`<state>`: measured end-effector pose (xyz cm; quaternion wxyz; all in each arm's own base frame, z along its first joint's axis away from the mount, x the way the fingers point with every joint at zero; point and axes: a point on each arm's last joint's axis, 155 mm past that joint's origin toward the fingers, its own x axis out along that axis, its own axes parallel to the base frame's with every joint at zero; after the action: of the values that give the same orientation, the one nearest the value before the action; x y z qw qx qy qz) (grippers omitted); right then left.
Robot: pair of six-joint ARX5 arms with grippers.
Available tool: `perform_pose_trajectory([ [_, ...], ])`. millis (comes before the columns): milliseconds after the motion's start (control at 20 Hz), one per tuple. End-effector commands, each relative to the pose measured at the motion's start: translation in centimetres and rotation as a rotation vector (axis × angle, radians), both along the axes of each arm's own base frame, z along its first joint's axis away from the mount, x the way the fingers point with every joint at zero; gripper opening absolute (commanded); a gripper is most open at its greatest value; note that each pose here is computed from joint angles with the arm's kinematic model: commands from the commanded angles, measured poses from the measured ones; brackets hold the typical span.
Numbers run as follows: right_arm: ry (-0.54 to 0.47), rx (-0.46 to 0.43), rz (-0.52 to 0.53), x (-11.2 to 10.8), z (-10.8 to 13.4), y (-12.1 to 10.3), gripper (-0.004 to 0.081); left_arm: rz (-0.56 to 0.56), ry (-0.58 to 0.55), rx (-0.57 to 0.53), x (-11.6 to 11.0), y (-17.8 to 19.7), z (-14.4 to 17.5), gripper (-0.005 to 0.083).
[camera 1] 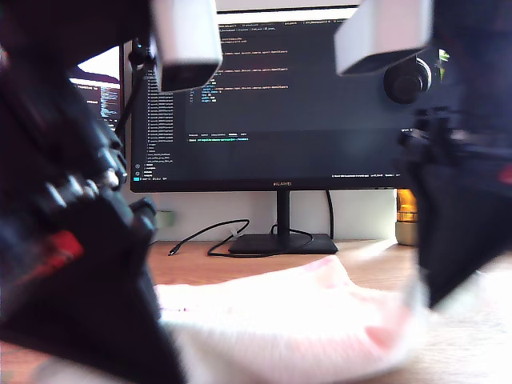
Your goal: Fold the tea towel to a neat square and place it to the right
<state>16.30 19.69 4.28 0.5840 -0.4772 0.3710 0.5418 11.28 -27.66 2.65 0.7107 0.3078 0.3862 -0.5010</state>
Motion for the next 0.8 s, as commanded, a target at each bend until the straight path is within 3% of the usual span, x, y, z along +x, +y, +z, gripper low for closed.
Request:
perform_pose_trajectory([
  [0,0.037,-0.026,-0.001,-0.7,-0.2,-0.5,-0.0013,-0.007,0.064,0.002,-1.2,0.2,-0.2,-0.0021],
  [200,0.134,-0.089,0.011,-3.0,-0.7,-2.1,-0.0013,-0.058,0.19,0.019,-3.8,0.6,-0.5,-0.0021],
  [450,0.238,-0.092,0.023,-5.3,-0.7,-2.5,-0.0012,-0.119,0.314,0.013,-6.1,0.1,1.3,-0.0021],
  [750,0.152,-0.021,0.006,-2.9,-0.4,-1.0,-0.0012,-0.094,0.281,0.001,-4.2,-0.1,2.3,-0.0021],
])
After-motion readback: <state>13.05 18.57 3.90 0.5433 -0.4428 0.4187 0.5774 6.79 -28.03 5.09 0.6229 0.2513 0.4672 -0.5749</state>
